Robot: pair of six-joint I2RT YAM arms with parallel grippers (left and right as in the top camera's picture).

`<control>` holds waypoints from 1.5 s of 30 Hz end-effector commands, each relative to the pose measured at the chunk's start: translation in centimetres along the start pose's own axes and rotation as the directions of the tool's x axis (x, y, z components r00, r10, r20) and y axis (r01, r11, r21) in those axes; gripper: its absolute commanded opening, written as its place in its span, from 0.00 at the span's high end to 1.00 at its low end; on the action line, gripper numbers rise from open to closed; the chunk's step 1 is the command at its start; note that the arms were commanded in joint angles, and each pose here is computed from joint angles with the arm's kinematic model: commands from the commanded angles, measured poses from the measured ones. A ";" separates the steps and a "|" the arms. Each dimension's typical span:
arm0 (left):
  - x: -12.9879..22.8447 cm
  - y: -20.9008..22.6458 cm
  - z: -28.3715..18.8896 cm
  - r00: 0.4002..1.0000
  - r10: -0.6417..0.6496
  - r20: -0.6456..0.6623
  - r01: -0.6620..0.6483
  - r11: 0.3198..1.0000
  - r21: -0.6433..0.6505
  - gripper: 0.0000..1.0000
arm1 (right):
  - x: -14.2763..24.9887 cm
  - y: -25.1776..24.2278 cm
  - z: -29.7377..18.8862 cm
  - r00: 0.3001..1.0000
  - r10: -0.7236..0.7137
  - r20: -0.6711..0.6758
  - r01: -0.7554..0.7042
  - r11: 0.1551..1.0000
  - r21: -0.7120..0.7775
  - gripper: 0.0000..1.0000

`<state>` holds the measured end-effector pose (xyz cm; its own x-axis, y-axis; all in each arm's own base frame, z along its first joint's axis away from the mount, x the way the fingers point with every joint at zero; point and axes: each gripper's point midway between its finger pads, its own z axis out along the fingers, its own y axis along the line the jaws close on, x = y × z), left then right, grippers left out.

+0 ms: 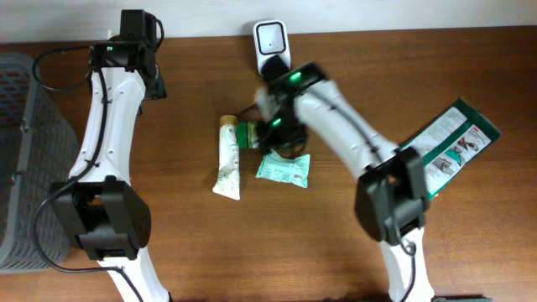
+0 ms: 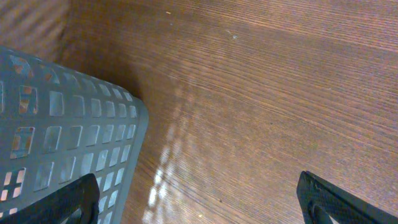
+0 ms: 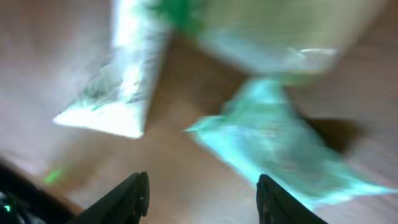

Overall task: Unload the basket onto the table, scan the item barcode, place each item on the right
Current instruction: 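Reach the right gripper to the mint-green packet and grasp it, then lift the mint-green packet with the right gripper toward the scanner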

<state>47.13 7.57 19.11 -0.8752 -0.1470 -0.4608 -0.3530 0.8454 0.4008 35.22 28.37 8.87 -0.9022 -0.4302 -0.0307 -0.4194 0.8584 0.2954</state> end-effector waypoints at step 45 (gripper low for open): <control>-0.3 0.4 -0.4 1.000 -0.005 0.012 0.006 1.000 -0.009 0.01 | 6.3 -11.0 4.5 0.936 0.327 -0.130 -0.347 0.802 -0.486 0.46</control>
<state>47.13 7.57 19.11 -0.8752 -0.1470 -0.4608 -0.3530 0.8454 0.4008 34.33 17.36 2.07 -0.9723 -0.1629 0.1678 0.0111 0.6846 0.7289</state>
